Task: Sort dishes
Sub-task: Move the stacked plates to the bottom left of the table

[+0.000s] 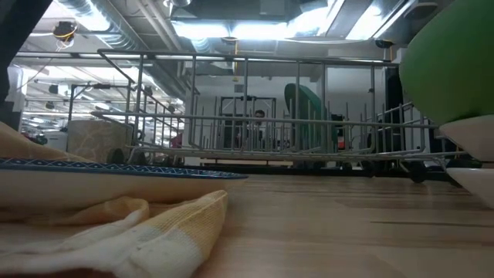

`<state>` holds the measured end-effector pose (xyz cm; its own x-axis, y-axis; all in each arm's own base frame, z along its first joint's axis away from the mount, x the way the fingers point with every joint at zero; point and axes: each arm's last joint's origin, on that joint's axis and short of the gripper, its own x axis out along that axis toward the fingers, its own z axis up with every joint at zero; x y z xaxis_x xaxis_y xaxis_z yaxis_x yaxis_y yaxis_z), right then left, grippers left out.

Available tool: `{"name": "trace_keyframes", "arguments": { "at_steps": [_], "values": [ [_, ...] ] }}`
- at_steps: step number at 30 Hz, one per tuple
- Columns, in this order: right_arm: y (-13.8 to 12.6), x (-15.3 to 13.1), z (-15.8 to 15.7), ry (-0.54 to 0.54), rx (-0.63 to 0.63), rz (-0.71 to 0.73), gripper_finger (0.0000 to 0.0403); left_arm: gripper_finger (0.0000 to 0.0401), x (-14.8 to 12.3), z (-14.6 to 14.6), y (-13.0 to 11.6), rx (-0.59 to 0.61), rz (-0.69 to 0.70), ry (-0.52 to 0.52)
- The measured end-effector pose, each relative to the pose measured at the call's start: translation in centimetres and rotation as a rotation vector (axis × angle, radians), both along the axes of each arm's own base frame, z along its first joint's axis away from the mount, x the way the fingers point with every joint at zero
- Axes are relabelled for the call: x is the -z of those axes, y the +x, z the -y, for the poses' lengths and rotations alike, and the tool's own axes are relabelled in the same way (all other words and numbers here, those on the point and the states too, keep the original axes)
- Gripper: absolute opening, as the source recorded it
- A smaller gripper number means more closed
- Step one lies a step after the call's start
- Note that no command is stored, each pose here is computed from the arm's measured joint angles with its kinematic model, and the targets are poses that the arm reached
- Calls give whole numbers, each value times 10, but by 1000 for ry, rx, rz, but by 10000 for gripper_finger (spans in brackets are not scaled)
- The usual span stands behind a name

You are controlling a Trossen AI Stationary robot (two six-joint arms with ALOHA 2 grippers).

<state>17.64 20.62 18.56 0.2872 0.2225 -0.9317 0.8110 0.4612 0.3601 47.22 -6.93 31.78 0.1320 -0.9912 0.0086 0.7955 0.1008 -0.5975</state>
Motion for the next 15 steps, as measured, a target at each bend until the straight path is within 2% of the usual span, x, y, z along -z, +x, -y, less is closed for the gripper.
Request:
{"name": "trace_keyframes", "arguments": {
  "at_steps": [5, 10, 15],
  "values": [
    [0, 0, 1, 5, 39, -9, 152, 211, 13, 5, 0, -27, 62, 54],
    [1, 0, 0, 23, 89, -3, 152, 211, 24, 17, -1, -87, 273, 155],
    [3, 0, -2, 40, 93, 22, 152, 211, 35, 27, -2, -171, 404, 307]
  ]
}}
